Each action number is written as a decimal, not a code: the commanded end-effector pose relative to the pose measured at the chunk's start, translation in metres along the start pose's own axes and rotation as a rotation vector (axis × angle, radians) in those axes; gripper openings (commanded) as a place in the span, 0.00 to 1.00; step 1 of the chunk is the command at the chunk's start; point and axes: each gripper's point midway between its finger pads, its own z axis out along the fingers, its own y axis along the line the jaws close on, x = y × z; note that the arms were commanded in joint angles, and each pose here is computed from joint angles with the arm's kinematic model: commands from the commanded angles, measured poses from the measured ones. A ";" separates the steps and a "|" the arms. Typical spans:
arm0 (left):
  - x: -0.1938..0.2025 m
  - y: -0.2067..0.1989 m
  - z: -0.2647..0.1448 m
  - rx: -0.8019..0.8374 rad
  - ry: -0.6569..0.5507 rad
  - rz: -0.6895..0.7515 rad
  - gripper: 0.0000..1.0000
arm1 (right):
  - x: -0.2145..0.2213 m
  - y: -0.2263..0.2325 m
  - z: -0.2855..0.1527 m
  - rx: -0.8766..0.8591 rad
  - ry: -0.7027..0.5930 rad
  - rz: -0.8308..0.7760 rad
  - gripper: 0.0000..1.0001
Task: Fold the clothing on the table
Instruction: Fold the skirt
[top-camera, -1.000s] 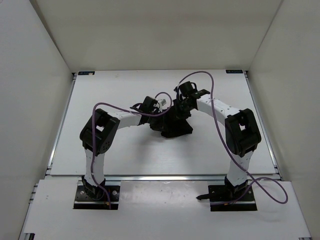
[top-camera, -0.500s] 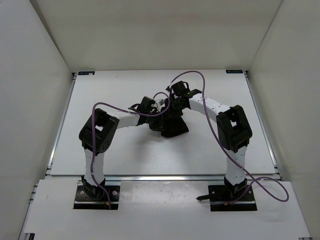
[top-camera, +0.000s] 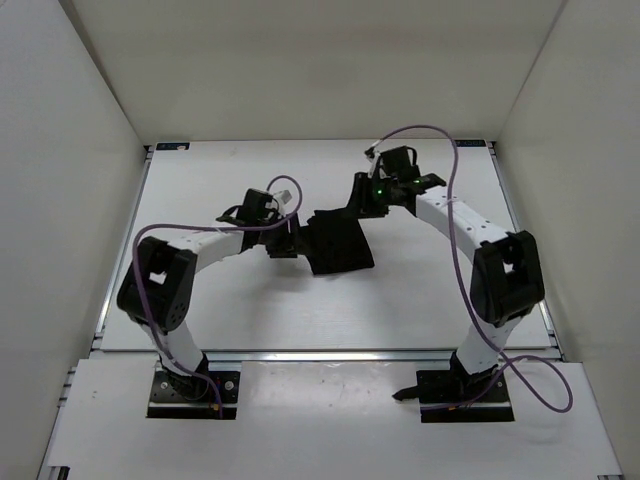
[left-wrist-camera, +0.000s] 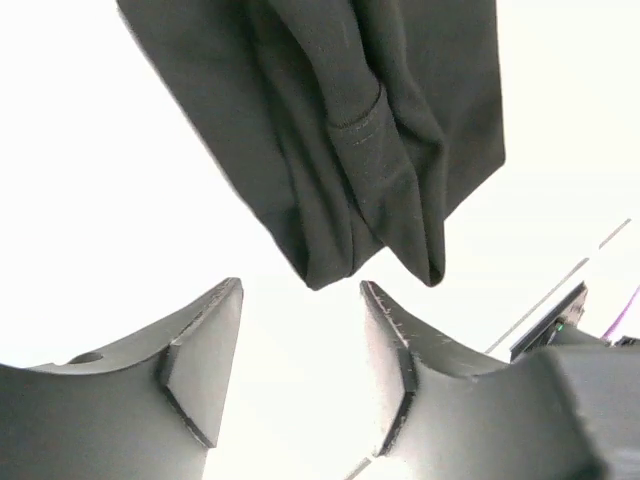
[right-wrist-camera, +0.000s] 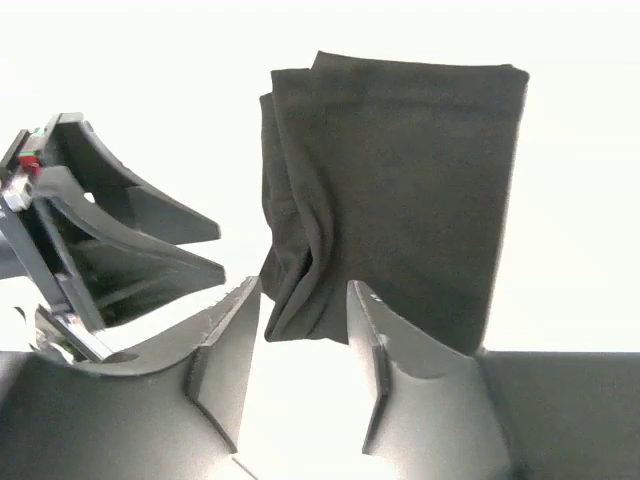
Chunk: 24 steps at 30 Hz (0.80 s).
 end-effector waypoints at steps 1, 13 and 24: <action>-0.021 -0.002 -0.034 -0.003 -0.108 0.020 0.61 | -0.026 0.002 -0.022 -0.017 -0.133 -0.010 0.33; -0.056 -0.026 -0.035 0.007 -0.193 0.048 0.50 | 0.039 -0.017 0.055 0.008 0.133 -0.042 0.00; -0.049 0.002 -0.036 -0.035 -0.174 -0.007 0.41 | 0.064 0.036 0.098 -0.112 0.215 -0.093 0.00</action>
